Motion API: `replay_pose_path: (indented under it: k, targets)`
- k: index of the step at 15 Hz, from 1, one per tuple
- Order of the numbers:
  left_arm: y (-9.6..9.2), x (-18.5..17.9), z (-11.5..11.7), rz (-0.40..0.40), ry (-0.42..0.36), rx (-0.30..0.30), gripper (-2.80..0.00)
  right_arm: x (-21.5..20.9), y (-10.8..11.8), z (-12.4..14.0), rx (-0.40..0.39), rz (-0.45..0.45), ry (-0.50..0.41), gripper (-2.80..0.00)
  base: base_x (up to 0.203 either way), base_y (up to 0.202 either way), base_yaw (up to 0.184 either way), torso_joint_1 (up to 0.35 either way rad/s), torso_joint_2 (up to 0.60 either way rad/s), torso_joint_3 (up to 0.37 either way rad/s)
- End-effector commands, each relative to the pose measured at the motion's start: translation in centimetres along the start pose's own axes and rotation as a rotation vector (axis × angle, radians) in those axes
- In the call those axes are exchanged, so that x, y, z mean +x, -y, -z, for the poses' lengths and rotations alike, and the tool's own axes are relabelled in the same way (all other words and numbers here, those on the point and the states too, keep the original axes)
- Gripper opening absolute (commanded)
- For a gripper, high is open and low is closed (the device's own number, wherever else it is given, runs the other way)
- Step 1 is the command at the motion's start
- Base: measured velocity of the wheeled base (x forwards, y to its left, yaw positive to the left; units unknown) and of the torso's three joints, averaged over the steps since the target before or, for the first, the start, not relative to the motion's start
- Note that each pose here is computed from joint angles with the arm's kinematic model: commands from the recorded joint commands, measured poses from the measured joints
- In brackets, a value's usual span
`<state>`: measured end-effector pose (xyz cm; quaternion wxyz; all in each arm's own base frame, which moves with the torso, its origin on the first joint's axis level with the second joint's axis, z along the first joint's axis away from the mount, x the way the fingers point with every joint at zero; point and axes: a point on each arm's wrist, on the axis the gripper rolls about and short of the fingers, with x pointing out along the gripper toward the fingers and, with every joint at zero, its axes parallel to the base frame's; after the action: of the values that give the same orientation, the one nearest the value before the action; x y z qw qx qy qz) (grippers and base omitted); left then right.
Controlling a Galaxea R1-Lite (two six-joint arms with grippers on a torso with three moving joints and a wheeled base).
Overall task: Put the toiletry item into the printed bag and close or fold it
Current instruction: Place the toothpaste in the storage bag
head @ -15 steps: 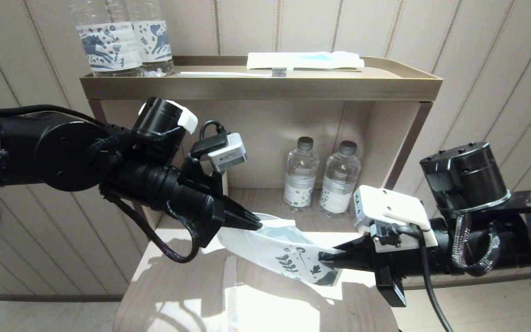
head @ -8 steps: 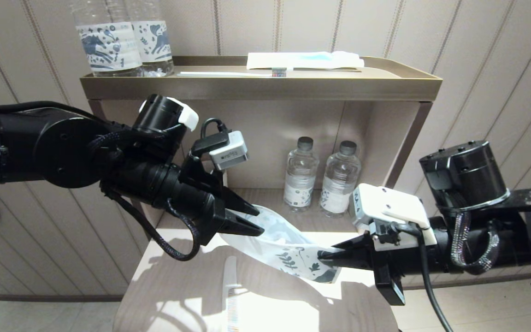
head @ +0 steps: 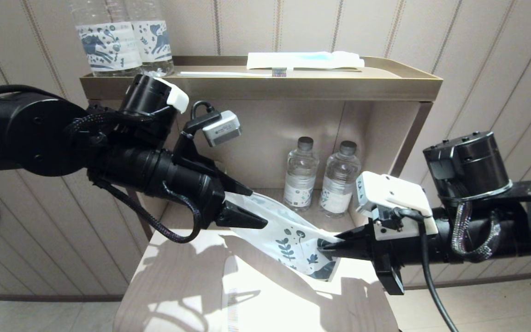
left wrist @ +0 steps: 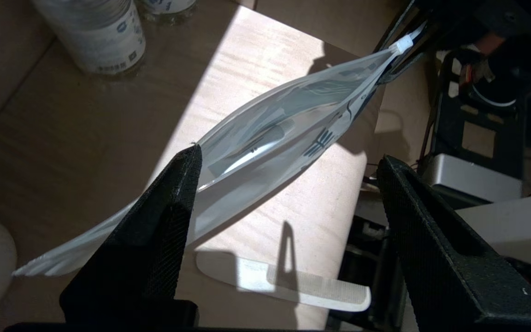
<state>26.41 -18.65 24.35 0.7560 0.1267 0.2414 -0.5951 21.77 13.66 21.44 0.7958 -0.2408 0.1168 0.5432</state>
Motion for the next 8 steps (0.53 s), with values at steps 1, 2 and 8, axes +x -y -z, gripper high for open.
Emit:
replay_pose_path:
  k: [1, 2, 8]
  targets:
    - [1.1, -1.4, 0.0, -0.029, 0.007, -0.067, 0.0, -0.3, 0.3, -0.1, 0.002, 0.007, 0.012, -2.8, 0.0, 0.0, 0.0, 0.0, 0.0, 0.0]
    - [1.6, -1.8, 0.6, -0.061, -0.007, -0.117, 0.0, -0.4, 0.5, -0.2, 0.007, 0.008, 0.021, -2.8, 0.0, 0.0, 0.0, 0.0, 0.0, 0.0]
    - [4.6, -4.4, 4.4, -0.231, -0.012, -0.249, -0.88, -0.9, 1.4, 0.1, 0.064, 0.029, 0.026, -2.8, 0.0, 0.0, 0.0, 0.0, 0.0, 0.0]
